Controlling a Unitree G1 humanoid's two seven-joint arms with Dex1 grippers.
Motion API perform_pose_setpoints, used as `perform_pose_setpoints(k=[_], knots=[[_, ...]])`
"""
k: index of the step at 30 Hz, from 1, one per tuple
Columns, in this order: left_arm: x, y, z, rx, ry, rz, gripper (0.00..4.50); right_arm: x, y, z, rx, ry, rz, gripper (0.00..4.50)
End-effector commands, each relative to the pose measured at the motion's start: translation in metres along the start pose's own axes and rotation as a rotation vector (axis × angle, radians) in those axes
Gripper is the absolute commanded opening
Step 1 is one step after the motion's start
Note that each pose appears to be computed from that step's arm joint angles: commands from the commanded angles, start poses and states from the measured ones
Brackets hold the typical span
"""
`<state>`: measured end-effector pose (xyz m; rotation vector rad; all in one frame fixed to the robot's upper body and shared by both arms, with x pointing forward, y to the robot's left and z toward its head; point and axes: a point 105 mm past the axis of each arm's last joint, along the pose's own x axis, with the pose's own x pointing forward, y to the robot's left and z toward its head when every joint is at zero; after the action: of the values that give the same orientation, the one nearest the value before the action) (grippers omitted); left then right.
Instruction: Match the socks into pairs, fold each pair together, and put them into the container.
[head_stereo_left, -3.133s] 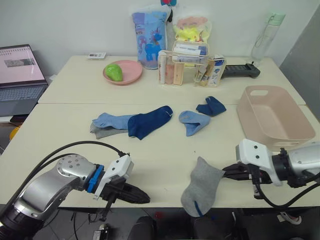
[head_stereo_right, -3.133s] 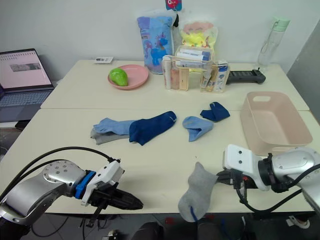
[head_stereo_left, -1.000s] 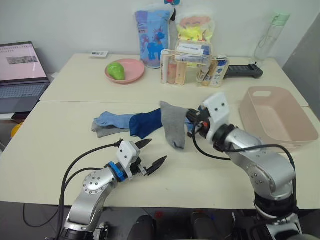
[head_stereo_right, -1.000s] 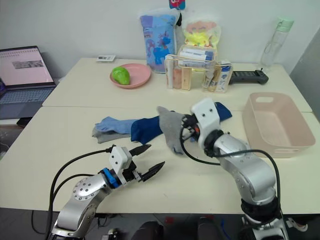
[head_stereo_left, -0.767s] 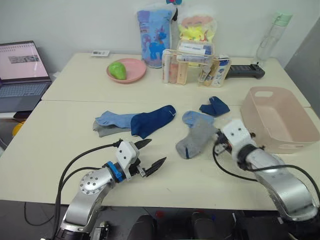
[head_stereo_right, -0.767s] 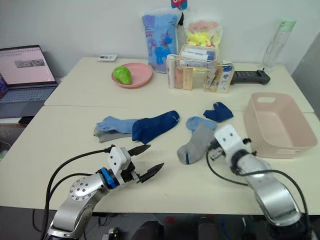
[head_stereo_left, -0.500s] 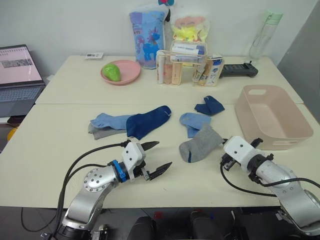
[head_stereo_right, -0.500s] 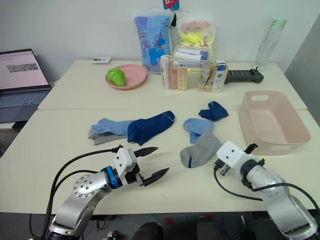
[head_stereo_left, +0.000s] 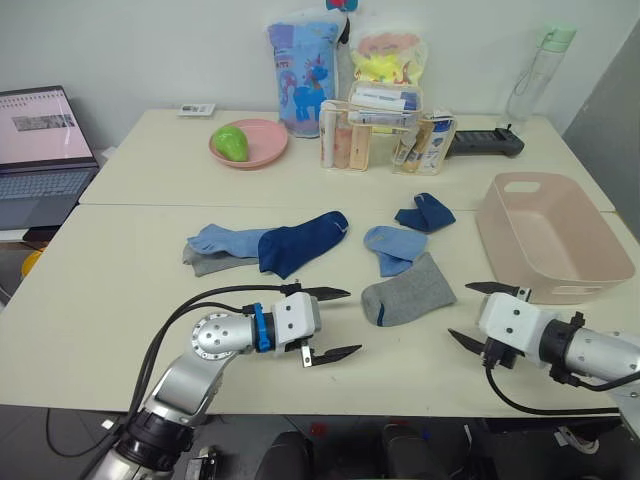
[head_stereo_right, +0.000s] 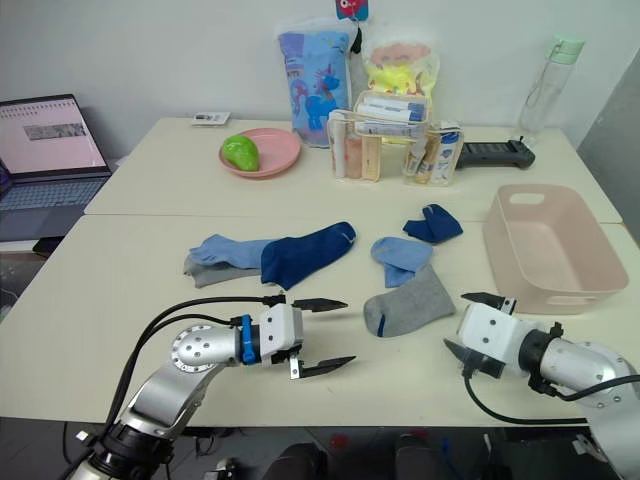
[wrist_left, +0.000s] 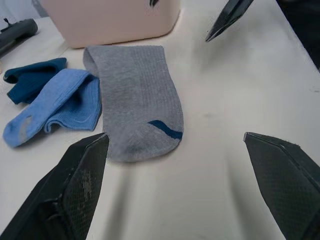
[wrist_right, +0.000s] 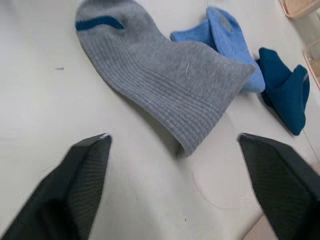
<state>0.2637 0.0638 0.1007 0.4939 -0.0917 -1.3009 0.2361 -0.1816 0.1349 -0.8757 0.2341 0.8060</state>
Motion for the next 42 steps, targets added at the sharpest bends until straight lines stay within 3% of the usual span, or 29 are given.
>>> perform_pose_setpoints(k=[1,4,13,18,19,31,38,42], knots=[[0.013,0.004,0.002,0.044,-0.006,-0.001,4.50,-0.009,-0.002,0.016,-0.014,-0.072,0.009,4.48],[0.027,0.005,-0.006,0.050,0.023,-0.008,4.50,-0.008,0.000,0.016,-0.006,-0.075,0.010,4.48],[0.051,0.000,-0.030,-0.010,0.133,-0.044,1.68,-0.006,0.002,0.019,0.016,-0.087,-0.005,4.50],[0.040,-0.003,-0.034,-0.048,0.147,-0.066,0.13,-0.008,0.001,0.019,0.025,-0.090,-0.005,4.50],[0.039,-0.004,-0.034,-0.042,0.149,-0.072,0.01,-0.008,0.001,0.019,0.027,-0.091,-0.004,4.50],[-0.029,-0.011,-0.033,-0.205,0.179,-0.160,0.01,-0.006,0.013,0.032,0.056,-0.172,0.096,4.50],[-0.065,0.003,-0.037,-0.234,0.239,-0.135,0.01,-0.002,0.027,0.040,0.082,-0.204,0.203,4.50],[-0.053,0.002,-0.020,-0.233,0.134,-0.127,0.01,0.000,0.026,0.037,0.081,-0.196,0.204,4.50]])
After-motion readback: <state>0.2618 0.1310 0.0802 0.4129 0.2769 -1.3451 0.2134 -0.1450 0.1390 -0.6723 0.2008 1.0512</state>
